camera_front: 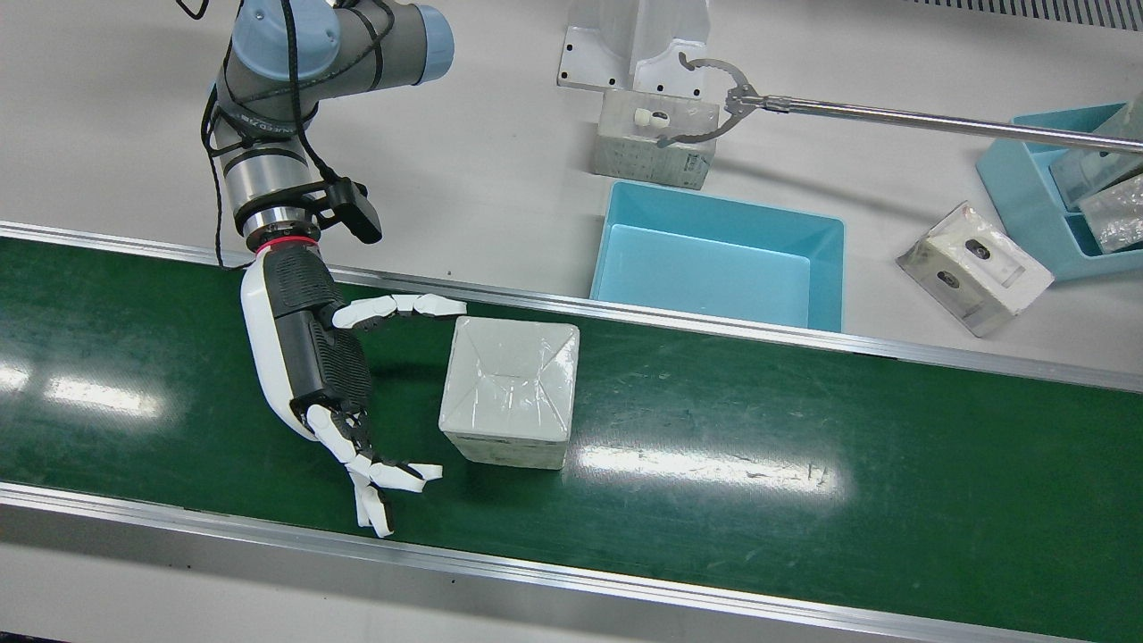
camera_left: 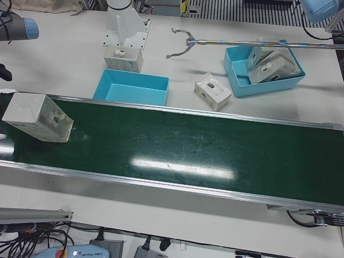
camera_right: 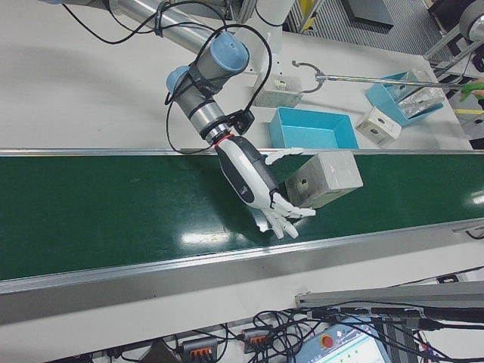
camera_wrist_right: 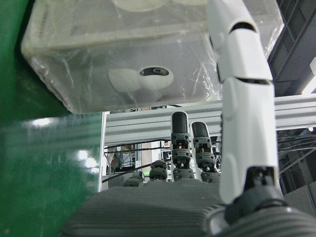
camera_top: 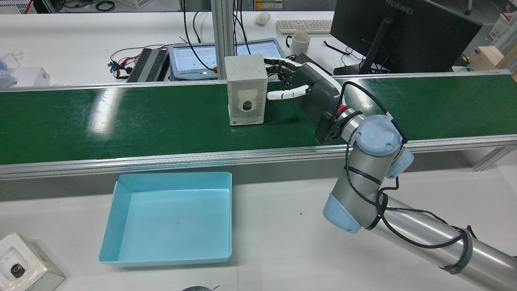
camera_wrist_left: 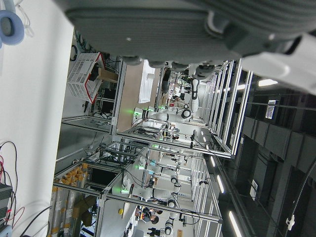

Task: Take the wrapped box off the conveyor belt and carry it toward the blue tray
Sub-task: 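Close the right hand fingers around the wrapped box on the belt, then lift the box off the belt and carry it over the blue tray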

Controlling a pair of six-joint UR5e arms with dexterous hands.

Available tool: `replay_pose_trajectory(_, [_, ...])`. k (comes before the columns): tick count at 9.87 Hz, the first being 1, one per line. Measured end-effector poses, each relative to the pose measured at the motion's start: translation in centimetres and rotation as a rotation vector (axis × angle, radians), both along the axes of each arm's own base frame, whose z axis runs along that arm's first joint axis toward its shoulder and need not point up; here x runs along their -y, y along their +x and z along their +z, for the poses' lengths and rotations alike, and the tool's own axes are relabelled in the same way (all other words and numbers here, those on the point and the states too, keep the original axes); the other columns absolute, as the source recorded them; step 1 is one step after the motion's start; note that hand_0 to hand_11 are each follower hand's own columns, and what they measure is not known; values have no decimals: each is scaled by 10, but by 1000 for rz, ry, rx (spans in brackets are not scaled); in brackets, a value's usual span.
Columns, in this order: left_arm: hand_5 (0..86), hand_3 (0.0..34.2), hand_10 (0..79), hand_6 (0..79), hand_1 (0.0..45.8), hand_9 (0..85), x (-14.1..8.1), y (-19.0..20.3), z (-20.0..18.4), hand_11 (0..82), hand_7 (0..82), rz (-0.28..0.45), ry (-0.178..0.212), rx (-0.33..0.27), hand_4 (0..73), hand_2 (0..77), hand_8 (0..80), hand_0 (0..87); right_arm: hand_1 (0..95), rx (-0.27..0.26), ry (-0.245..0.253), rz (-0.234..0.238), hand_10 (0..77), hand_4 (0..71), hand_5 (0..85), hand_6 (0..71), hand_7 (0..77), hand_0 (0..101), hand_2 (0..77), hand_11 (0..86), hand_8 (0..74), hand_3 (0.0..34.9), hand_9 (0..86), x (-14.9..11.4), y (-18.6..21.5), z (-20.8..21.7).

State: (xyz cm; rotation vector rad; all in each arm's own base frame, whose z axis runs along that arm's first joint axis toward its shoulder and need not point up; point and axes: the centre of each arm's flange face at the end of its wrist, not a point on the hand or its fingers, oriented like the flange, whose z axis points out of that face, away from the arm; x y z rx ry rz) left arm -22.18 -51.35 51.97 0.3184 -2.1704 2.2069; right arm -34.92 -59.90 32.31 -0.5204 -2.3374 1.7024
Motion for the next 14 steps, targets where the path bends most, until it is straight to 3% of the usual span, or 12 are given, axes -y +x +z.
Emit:
replay_pose_trajectory(6, [11,0,5,5,0,5,0,0,0,5,5,0,0,0,0,11,5,0,185,8,15,2,0,180,202,125,311,506,164,11,38,0,71,3,-15,-20])
replay_pose_trajectory(7, [11,0,0,5,0,5,0,0,0,5,5,0,0,0,0,11,5,0,213,2,10,2,82,278,327,213,382,590,229,11,175,0,207,1,-18,-22])
replay_pose_trajectory(8, [11,0,0,5,0,5,0,0,0,5,5,0,0,0,0,11,5,0,175,-5,1,3,82,278,327,213,382,590,262,11,175,0,207,0,-19,-23])
replay_pose_trajectory(9, [11,0,5,5,0,5,0,0,0,5,5,0,0,0,0,11,5,0,175,-10,-3,3,120,316,349,240,404,599,262,11,267,0,295,-1,-19,-25])
replay_pose_trajectory(10, [11,0,5,5,0,5,0,0,0,5,5,0,0,0,0,11,5,0,175,-9,-4,3,120,316,349,240,404,599,262,11,267,0,295,-2,-18,-27])
replay_pose_trajectory(11, [5,0,5,5,0,5,0,0,0,5,5,0,0,0,0,11,5,0,82,-4,0,3,295,240,507,300,447,514,305,278,409,1,415,-4,-17,-31])
replay_pose_trajectory(12, [5,0,5,5,0,5,0,0,0,5,5,0,0,0,0,11,5,0,82,6,10,6,295,240,507,300,447,514,305,278,409,1,415,-6,-11,-38])
replay_pose_trajectory(14, [11,0,5,5,0,5,0,0,0,5,5,0,0,0,0,5,5,0,38,31,36,11,453,229,567,333,491,482,322,431,469,0,469,-19,7,-62])
